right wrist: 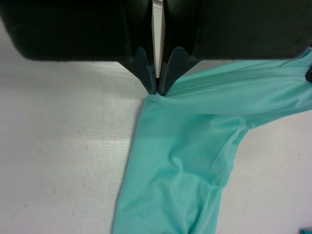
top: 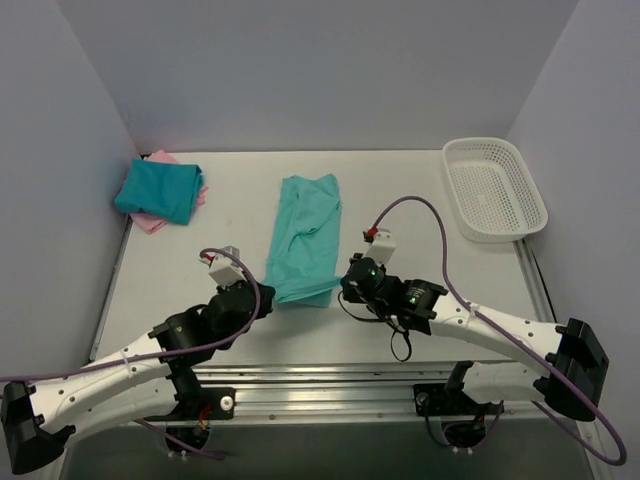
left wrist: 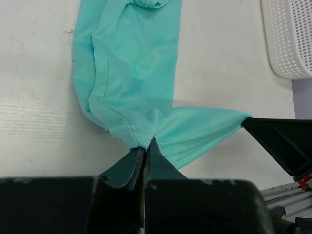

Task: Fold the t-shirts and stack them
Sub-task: Fold the tshirt

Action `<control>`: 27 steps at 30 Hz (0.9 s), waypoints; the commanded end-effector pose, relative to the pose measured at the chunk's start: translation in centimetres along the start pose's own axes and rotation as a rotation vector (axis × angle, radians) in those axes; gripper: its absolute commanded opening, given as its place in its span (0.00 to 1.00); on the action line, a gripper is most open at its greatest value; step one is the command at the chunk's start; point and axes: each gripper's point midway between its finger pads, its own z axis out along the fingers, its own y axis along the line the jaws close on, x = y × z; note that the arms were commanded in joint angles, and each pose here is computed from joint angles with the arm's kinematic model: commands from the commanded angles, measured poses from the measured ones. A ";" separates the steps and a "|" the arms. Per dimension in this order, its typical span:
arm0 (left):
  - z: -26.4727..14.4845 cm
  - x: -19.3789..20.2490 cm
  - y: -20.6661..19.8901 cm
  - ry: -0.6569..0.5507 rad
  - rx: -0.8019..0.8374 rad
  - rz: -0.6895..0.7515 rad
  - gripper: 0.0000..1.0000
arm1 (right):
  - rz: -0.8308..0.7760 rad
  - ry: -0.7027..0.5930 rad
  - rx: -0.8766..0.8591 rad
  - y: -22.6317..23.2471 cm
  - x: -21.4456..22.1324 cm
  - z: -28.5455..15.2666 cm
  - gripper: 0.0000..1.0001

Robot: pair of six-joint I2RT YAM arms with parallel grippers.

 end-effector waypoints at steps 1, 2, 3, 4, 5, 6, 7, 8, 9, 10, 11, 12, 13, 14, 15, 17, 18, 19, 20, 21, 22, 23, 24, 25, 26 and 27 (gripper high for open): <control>1.0 -3.0 -1.4 -0.043 0.028 0.035 0.02 | -0.064 -0.059 0.061 -0.2 -3.2 0.7 0.00; 1.4 -3.2 -1.6 -0.037 0.032 0.035 0.02 | -0.075 -0.063 0.070 -0.2 -3.7 0.9 0.00; 1.7 -3.3 -2.5 -0.020 0.072 0.027 0.02 | -0.087 -0.057 0.086 -0.2 -3.7 1.5 0.00; 2.4 -3.4 -2.8 -0.010 0.068 0.042 0.02 | -0.084 -0.072 0.082 0.4 -4.5 1.7 0.00; 3.1 -4.0 -2.7 -0.017 0.061 0.033 0.02 | -0.090 -0.074 0.090 0.5 -4.9 2.0 0.00; 3.5 -4.2 -3.6 -0.009 0.094 0.032 0.02 | -0.100 -0.064 0.103 0.5 -4.7 2.7 0.00; 4.4 -3.9 -3.4 0.006 0.079 0.050 0.02 | -0.096 -0.080 0.099 1.1 -5.4 2.9 0.00; 4.8 -5.3 -4.1 -0.022 0.089 0.030 0.02 | -0.104 -0.075 0.117 0.9 -5.4 3.7 0.00; 5.6 -5.0 -4.2 -0.002 0.093 0.046 0.02 | -0.110 -0.072 0.123 0.9 -5.6 4.1 0.00; 6.1 -5.3 -4.5 -0.003 0.101 0.047 0.02 | -0.112 -0.071 0.126 1.0 -5.8 4.6 0.00; 6.6 -6.7 -5.2 -0.029 0.115 0.032 0.02 | -0.111 -0.068 0.135 1.2 -6.2 5.3 0.00; 7.7 -6.4 -5.0 -0.014 0.103 0.047 0.02 | -0.112 -0.068 0.137 1.3 -6.5 5.6 0.00; 8.2 -6.4 -5.4 0.004 0.118 0.051 0.02 | -0.113 -0.067 0.138 1.4 -6.6 5.9 0.00; 8.7 -6.6 -5.6 0.012 0.125 0.052 0.02 | -0.107 -0.075 0.133 1.9 -7.4 6.1 0.00; 10.1 -7.1 -5.6 0.016 0.118 0.051 0.02 | -0.109 -0.066 0.146 1.6 -7.3 6.8 0.00; 11.2 -7.0 -5.9 0.049 0.137 0.057 0.02 | -0.113 -0.066 0.155 1.5 -7.7 7.4 0.00; 12.4 -7.0 -5.5 0.062 0.118 0.053 0.02 | -0.113 -0.061 0.164 1.3 -7.9 8.0 0.00; 13.0 -7.5 -5.9 0.049 0.137 0.046 0.02 | -0.115 -0.056 0.169 1.1 -8.0 8.3 0.00; 13.5 -7.8 -6.4 0.045 0.162 0.042 0.02 | -0.117 -0.047 0.179 0.9 -7.9 8.9 0.00; 14.3 -7.5 -6.1 0.054 0.156 0.041 0.02 | -0.114 -0.042 0.168 1.1 -8.1 9.1 0.00; 14.9 -7.8 -5.8 0.051 0.151 0.037 0.02 | -0.107 -0.044 0.175 0.6 -8.5 9.5 0.00; 15.4 -8.0 -6.0 0.049 0.162 0.033 0.02 | -0.113 -0.034 0.186 0.3 -8.4 10.1 0.00; 16.4 -7.4 -5.4 0.070 0.149 0.034 0.02 | -0.112 -0.029 0.176 0.5 -8.6 10.4 0.00; 17.0 -8.2 -5.5 0.062 0.148 0.028 0.02 | -0.106 -0.028 0.185 0.1 -9.0 10.9 0.00; 17.6 -8.2 -5.3 0.069 0.142 0.026 0.02 | -0.116 -0.013 0.197 -0.3 -8.7 11.6 0.00; 18.5 -7.9 -5.3 0.088 0.146 0.022 0.02 | -0.112 -0.017 0.190 0.0 -9.3 11.9 0.00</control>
